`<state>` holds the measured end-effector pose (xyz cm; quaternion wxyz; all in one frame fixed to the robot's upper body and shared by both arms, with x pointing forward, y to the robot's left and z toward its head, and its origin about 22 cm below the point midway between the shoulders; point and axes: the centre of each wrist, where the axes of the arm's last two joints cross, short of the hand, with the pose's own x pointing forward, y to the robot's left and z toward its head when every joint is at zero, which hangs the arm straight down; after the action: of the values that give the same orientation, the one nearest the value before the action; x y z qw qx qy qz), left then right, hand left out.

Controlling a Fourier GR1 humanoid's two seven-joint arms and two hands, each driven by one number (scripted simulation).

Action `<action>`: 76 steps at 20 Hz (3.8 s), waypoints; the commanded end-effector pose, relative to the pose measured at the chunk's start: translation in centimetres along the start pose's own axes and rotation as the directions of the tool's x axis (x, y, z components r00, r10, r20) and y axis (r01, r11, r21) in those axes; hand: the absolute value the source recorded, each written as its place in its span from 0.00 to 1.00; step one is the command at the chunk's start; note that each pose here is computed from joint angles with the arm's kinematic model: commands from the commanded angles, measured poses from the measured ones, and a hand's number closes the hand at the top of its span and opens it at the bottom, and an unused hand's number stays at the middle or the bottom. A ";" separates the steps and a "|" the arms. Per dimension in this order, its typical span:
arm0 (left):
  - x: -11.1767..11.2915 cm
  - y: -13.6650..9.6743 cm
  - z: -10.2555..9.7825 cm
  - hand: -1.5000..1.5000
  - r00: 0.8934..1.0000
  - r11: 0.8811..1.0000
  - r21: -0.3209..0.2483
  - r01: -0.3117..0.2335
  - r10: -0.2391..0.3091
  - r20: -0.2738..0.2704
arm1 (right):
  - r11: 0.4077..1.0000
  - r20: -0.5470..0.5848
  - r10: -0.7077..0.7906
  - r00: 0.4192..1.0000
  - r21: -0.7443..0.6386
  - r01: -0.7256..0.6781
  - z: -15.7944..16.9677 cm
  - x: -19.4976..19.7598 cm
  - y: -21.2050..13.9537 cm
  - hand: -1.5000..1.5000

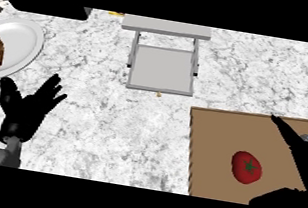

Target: Pick the tomato from the tray and place it in the tiered shelf

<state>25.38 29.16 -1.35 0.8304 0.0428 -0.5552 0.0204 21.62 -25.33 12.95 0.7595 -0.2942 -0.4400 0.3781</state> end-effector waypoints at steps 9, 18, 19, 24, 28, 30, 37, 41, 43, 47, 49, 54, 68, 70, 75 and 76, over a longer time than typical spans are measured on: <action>-0.1 0.3 0.8 0.50 0.999 1.000 -0.020 0.003 -0.004 -0.053 | 0.998 -0.062 0.050 0.997 -0.039 -0.053 -1.2 1.7 1.1 0.00; -1.8 -1.1 -0.7 0.50 0.998 1.000 0.010 -0.005 0.005 -0.065 | 0.995 -0.062 0.062 0.996 -0.076 -0.067 -3.7 -2.5 5.3 0.00; -0.3 1.1 -0.2 0.50 0.997 1.000 0.007 -0.009 0.009 -0.074 | 0.994 -0.059 0.061 0.996 -0.083 -0.065 -4.2 -2.0 3.9 0.00; -1.5 -0.6 -0.3 0.50 0.998 1.000 0.003 0.000 0.000 -0.055 | 0.995 -0.020 0.035 0.999 -0.090 -0.037 -4.4 -1.5 7.3 0.00; -2.3 -0.2 -0.3 0.50 0.996 1.000 0.008 -0.001 0.002 -0.089 | 0.995 -0.019 0.040 0.999 -0.090 -0.042 -6.9 -3.8 7.9 0.00; -1.3 0.4 0.3 0.50 0.998 1.000 0.008 0.015 -0.014 -0.067 | 0.998 0.008 0.023 1.000 -0.051 -0.023 -5.8 -2.1 7.5 0.00; -0.7 0.5 -0.6 0.50 0.997 1.000 0.000 0.003 -0.003 -0.079 | 0.982 0.144 0.149 0.978 0.093 -0.163 -7.2 -2.8 11.1 1.00; -1.8 0.7 -0.9 0.50 0.998 1.000 -0.002 0.006 -0.006 -0.069 | 0.989 0.217 0.113 0.970 0.065 -0.130 -4.0 -1.9 9.4 1.00; -0.1 -0.6 0.3 0.50 0.998 1.000 -0.012 -0.003 0.002 -0.067 | 0.991 0.257 0.098 0.962 0.065 -0.118 -4.4 2.6 12.6 1.00; -1.2 -1.3 -0.2 0.50 0.998 0.999 -0.045 0.026 -0.028 -0.049 | 0.983 0.332 0.113 0.936 0.102 -0.154 -2.7 13.5 15.9 1.00; 0.4 -1.6 -0.9 0.50 0.999 0.997 -0.072 0.026 -0.029 -0.040 | 0.981 0.342 0.140 0.929 0.082 -0.178 -3.0 15.7 16.4 1.00; 0.3 -2.4 -1.3 0.50 0.999 0.998 -0.062 0.032 -0.034 -0.038 | 0.998 0.458 0.043 0.888 -0.061 -0.017 -0.5 21.2 14.4 1.00; -0.2 -1.0 -0.4 0.50 0.997 1.000 -0.013 0.011 -0.012 -0.079 | 0.902 0.504 0.010 0.864 -0.378 0.210 9.4 31.9 2.9 1.00; -1.5 -0.8 -1.1 0.50 0.998 1.000 0.017 -0.005 0.006 -0.060 | 0.889 0.489 0.009 0.872 -0.402 0.216 8.2 32.0 1.8 1.00; -1.3 -1.2 -0.5 0.50 0.997 1.000 0.002 0.016 -0.016 -0.072 | 0.876 0.471 -0.052 0.880 -0.402 0.267 8.4 34.7 -2.9 1.00; -1.3 0.4 0.0 0.50 0.997 1.000 0.002 0.014 -0.014 -0.074 | 0.858 0.456 -0.066 0.888 -0.428 0.283 8.7 35.0 -2.8 1.00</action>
<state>25.40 29.17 -1.58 0.8333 0.0470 -0.5506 0.0171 26.31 3.08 31.37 0.5157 -0.3152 -0.7446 0.2835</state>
